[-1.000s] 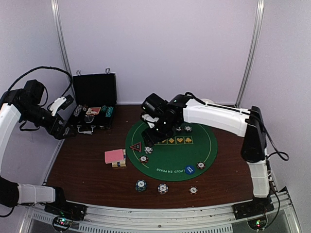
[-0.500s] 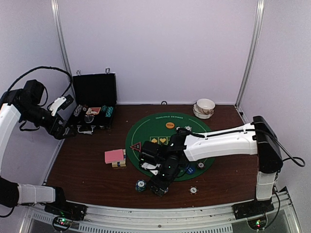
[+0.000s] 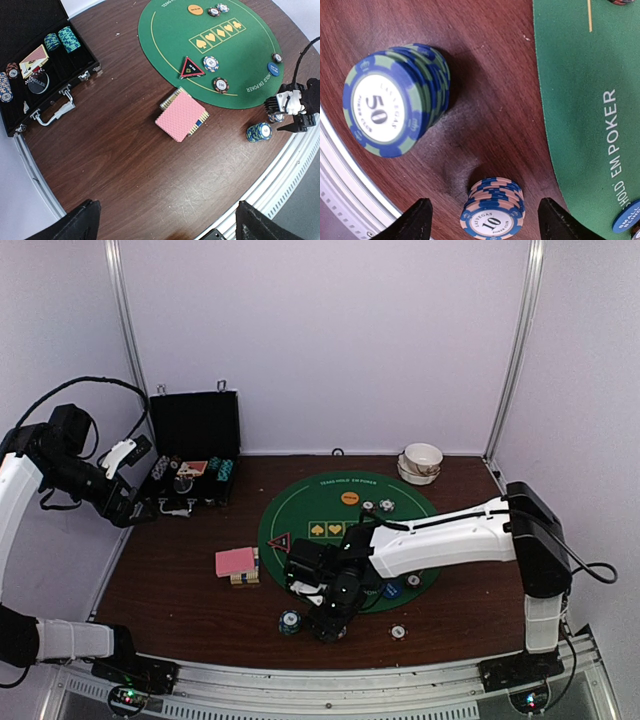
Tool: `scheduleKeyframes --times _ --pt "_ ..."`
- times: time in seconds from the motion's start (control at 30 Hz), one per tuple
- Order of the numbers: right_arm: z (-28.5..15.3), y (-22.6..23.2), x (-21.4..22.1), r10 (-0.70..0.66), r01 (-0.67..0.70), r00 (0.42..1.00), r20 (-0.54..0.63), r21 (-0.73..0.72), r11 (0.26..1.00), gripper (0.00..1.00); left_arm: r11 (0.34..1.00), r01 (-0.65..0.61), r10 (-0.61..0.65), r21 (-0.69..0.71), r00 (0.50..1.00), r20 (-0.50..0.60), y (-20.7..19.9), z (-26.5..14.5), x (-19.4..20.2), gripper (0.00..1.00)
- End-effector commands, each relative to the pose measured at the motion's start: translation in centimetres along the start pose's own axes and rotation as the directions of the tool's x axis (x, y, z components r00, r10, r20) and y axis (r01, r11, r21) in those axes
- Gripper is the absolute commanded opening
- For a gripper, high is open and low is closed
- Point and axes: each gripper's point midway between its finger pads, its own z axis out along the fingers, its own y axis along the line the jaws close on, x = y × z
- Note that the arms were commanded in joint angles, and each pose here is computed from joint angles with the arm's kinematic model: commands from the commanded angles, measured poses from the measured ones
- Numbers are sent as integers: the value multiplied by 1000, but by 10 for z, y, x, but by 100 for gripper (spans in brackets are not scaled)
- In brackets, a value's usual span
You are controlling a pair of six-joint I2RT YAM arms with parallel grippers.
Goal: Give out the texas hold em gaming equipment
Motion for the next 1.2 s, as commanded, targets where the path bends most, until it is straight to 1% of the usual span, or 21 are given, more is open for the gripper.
scheduleKeyframes --times 0.0,0.37,0.53,0.7,0.87,1.17 --pt "9 -6 5 -7 8 1000 -15 29 1000 74 1000 -9 10 -13 999 31 0 -8 -7 98" --pt "16 -11 6 -9 10 1000 -18 50 999 65 1000 -11 11 -15 999 33 0 -8 -7 98" --pt "13 -11 3 -12 13 1000 -13 53 999 54 1000 -11 12 -18 999 34 -1 -9 -7 97" --pt "7 -11 1 -14 15 1000 -5 54 998 48 1000 -10 10 -13 999 35 -1 -9 -7 98" --pt "1 -11 0 -15 15 1000 -1 55 998 33 1000 -9 9 -11 999 35 -1 -9 -7 98" --pt "-24 -12 -8 -25 23 999 29 69 997 25 1000 -9 10 -10 999 36 -2 -9 -8 97"
